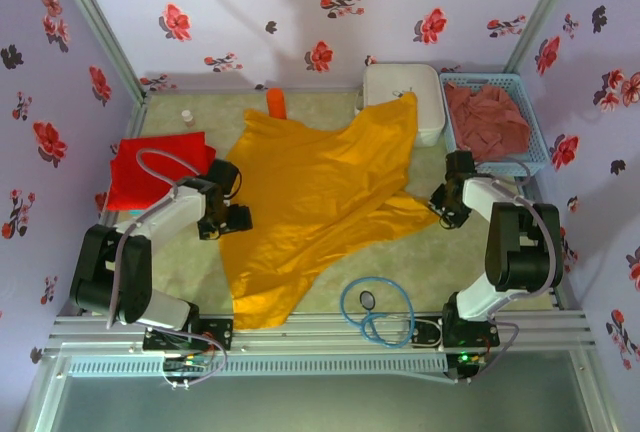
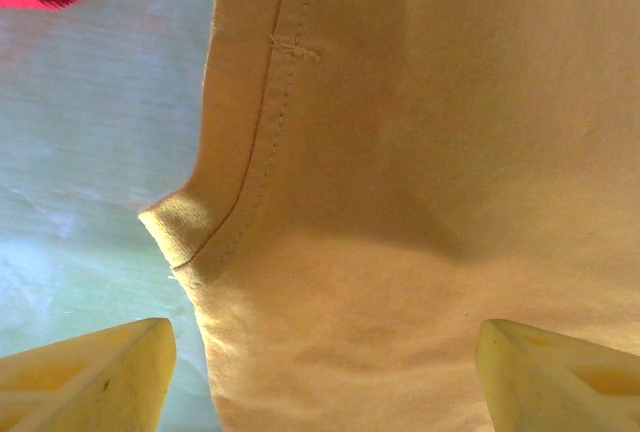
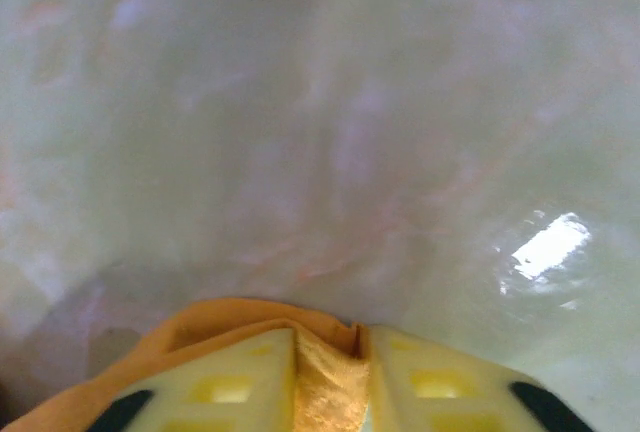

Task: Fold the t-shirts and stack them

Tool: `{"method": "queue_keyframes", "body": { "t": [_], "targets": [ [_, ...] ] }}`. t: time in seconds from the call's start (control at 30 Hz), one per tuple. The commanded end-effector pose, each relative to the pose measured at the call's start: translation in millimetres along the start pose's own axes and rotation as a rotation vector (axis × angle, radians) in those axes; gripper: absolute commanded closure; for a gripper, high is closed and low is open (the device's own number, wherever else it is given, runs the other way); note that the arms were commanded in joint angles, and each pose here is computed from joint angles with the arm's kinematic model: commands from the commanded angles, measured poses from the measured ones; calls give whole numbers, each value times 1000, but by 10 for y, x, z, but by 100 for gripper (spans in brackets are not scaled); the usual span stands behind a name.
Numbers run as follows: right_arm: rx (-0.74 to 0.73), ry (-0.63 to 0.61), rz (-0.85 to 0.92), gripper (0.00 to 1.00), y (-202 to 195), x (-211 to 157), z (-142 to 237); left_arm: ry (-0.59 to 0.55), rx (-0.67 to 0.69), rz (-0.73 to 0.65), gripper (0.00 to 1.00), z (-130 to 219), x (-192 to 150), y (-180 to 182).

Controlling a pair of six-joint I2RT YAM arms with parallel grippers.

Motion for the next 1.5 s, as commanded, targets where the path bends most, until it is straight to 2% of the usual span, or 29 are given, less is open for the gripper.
{"method": "queue_keyframes", "body": {
  "t": [0.0,0.03,0.07,0.37,0.57,0.7,0.9,0.97,1.17,1.47],
  "targets": [
    [-8,42,-15,90,-36,-111,-41,13,-1,2,22,-37,-31,-12],
    [-6,45,-15,97,-38,-122,-19,13,0,-1,21,-38,-28,-13],
    [-8,44,-18,100,-47,-134,14,14,0,-3,21,-37,-27,-16],
    [23,60,-102,100,-181,-483,457,25,13,-7,22,-77,-37,-8],
    [-31,-117,-177,100,-469,-577,953,28,28,-17,22,-52,-32,16],
    [43,-270,-231,100,-511,-571,1259,46,45,-12,22,-110,-67,47],
    [-9,-358,-263,100,-708,-660,1475,60,61,-14,22,-168,-99,79],
    [0,-362,-245,100,-693,-654,1470,67,69,-13,22,-185,-107,89],
    [32,-192,-219,100,-542,-739,1068,79,78,-15,22,-110,-155,133],
    [79,-161,-148,100,-409,-676,802,106,5,65,25,300,-509,194]
  ]
}}
Point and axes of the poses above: each hand's point on the last joint's axis, 136 mm out from that joint toward the fingers, its own z axis back along the fingers, its own y axis along the line the jaws close on, x = y × z, the point moved 3 cm from there along z, back along the fingers, and after that the axes turned 13 degrees about z, right-handed, at the moved point
